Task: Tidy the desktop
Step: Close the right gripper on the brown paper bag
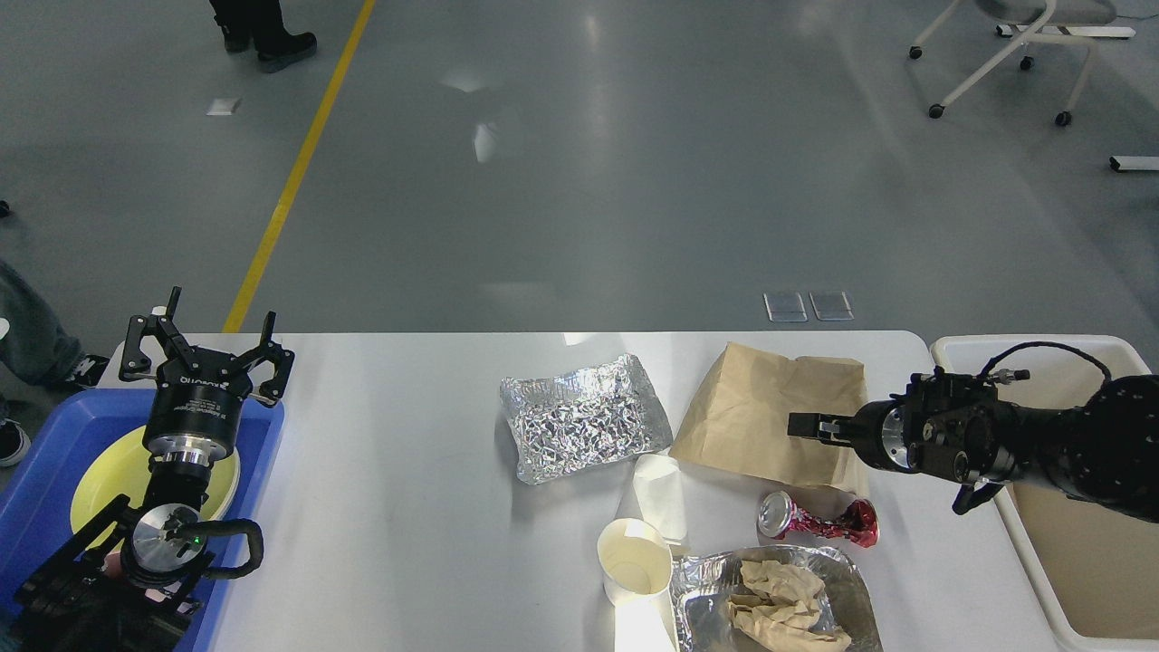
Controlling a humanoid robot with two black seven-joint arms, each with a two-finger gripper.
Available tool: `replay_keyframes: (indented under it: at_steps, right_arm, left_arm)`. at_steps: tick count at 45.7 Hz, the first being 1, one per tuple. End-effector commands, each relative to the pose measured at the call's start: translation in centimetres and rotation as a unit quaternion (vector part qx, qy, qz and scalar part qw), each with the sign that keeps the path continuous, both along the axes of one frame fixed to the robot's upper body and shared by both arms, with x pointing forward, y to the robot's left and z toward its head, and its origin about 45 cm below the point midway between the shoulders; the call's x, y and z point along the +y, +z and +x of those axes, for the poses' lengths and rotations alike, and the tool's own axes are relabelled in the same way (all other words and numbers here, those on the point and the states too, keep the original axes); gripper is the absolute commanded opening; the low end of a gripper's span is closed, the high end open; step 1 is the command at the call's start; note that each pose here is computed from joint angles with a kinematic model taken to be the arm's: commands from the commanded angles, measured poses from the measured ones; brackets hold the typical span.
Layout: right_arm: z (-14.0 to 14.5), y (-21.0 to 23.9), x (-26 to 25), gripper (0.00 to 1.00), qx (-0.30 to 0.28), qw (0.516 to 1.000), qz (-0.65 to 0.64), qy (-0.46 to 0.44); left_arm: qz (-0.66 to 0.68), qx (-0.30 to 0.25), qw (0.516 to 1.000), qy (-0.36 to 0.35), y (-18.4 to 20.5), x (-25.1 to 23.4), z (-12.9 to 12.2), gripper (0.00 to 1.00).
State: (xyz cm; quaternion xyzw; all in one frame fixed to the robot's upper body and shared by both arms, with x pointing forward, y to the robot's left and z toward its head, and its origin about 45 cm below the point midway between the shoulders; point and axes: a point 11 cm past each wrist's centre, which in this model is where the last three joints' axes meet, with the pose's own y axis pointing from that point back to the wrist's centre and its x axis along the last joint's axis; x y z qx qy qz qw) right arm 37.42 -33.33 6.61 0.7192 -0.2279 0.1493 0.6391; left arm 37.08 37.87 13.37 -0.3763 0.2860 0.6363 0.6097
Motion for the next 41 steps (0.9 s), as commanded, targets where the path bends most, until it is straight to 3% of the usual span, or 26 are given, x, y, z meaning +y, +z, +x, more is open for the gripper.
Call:
replay_keyframes:
  at_steps: [1,6,10,15,41]
  right_arm:
    - [-0.52,-0.57,0.03,0.53,0.002,1.000,0.000,0.000]
    - [-0.84,-0.86,0.09,0.35,0.007,1.000,0.002,-0.002]
    - [-0.85,-0.86,0.27,0.08,0.006,1.000,0.011,-0.014]
    - [-0.60,-0.70,0.31,0.00,0.002,0.998,0.030,-0.052]
    - [-1.07,-0.61,0.17,0.00,0.023,0.997,0.031,-0.070]
  left_arm:
    - [0.000,0.000,1.000,0.000,0.01,0.01,0.00,0.97]
    - [0.000,0.000,1.000,0.000,0.01,0.01,0.00,0.97]
    - [0.000,0.000,1.000,0.000,-0.01,-0.02,0.00,0.97]
    - [0.000,0.000,1.000,0.000,-0.01,-0.02,0.00,0.97]
    - [0.000,0.000,1.000,0.000,-0.01,-0.02,0.00,0.97]
